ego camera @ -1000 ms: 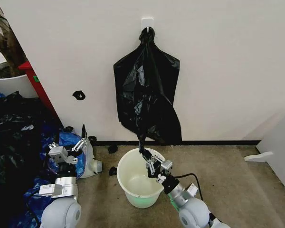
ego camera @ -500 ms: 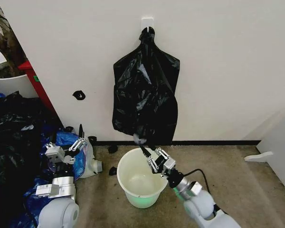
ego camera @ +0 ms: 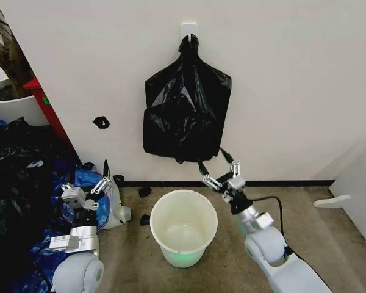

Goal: Place the garbage bag over the trash bin.

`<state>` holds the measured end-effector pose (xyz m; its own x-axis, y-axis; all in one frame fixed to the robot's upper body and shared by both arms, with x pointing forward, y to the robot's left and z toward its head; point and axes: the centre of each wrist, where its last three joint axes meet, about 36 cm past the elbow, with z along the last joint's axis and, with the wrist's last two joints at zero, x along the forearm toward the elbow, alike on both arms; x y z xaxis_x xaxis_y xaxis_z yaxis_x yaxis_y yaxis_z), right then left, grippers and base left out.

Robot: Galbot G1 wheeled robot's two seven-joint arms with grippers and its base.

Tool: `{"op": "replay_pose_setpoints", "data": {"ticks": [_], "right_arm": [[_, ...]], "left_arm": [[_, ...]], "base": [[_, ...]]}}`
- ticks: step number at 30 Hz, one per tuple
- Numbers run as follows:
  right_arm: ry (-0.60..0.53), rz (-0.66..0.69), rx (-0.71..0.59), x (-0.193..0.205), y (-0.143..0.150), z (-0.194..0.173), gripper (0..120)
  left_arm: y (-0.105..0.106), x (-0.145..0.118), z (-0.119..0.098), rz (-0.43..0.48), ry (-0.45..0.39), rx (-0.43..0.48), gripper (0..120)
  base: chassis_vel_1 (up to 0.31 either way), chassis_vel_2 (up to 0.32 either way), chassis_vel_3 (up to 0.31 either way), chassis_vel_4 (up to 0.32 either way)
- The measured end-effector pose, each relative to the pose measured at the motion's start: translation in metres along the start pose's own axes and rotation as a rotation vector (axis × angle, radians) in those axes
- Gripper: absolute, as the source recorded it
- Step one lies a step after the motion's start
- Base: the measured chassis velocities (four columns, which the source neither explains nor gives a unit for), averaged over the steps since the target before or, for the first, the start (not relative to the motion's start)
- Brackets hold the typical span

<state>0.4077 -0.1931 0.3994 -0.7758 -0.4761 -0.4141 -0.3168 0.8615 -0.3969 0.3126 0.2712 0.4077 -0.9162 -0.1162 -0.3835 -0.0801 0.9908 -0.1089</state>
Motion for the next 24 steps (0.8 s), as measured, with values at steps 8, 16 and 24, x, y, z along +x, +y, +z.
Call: {"op": "replay_pose_setpoints", "data": {"ticks": [8, 16, 24], "right_arm": [[0.0, -0.043, 0.389, -0.032, -0.009, 0.006, 100], [0.002, -0.103, 0.444, -0.057, -0.001, 0.015, 100], [0.027, -0.092, 0.466, -0.087, 0.005, 0.027, 100]], "left_arm": [[-0.001, 0.002, 0.0, -0.003, 0.004, -0.006, 100], [-0.003, 0.003, 0.003, -0.009, 0.009, -0.013, 100], [-0.006, 0.004, 0.004, -0.014, 0.011, -0.017, 100]], "base": [[0.0, 0.0, 0.0, 0.0], [0.0, 0.0, 0.0, 0.0], [0.0, 0.0, 0.0, 0.0]]}}
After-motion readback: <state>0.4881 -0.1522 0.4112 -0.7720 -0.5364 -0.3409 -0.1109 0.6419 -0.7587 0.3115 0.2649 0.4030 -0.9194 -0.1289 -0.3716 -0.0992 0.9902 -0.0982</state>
